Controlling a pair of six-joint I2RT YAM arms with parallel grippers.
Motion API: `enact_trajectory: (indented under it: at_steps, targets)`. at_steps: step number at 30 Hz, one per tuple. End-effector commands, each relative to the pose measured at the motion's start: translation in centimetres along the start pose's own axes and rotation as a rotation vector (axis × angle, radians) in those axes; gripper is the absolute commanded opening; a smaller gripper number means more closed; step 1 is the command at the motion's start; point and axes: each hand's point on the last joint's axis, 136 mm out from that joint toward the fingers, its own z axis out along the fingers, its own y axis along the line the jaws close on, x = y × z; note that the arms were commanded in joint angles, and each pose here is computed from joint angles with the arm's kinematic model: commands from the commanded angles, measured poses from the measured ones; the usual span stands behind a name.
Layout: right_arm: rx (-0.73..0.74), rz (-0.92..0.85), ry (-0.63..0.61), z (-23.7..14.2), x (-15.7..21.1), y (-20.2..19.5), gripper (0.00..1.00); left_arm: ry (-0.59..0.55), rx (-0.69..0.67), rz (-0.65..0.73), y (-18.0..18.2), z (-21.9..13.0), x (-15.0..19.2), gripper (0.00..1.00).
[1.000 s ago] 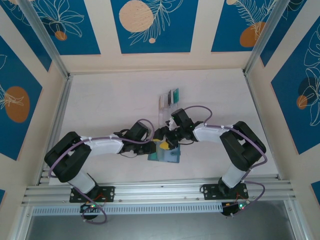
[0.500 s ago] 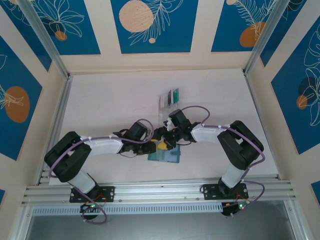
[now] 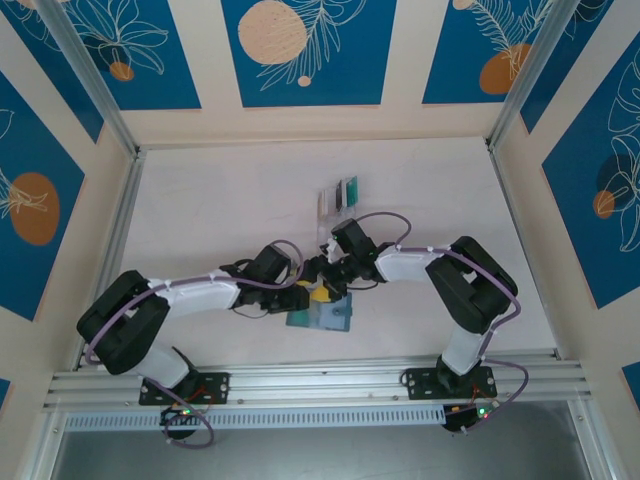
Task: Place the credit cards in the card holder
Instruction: Flip over the card slot in the card holder.
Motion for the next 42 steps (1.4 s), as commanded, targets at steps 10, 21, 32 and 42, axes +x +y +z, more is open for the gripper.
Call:
enact_trajectory:
  at_steps: [10,21,32,42]
  targets:
    - [0.03,0.045,0.042,0.9,0.4,-1.2,0.67,0.007,0.015,0.026,0.7,-1.1,0.9,0.61]
    - [0.046,-0.014,0.049,0.7,0.6,0.3,0.67,-0.066,0.097,0.062,-0.6,-3.5,0.0,0.69]
    - [0.118,-0.088,0.068,1.7,1.3,0.8,0.68,-0.109,0.099,0.033,0.5,-5.3,-0.3,0.71]
    - [0.144,-0.135,0.091,3.3,1.3,-0.1,0.68,-0.158,0.084,-0.037,2.3,-6.5,-1.0,0.75]
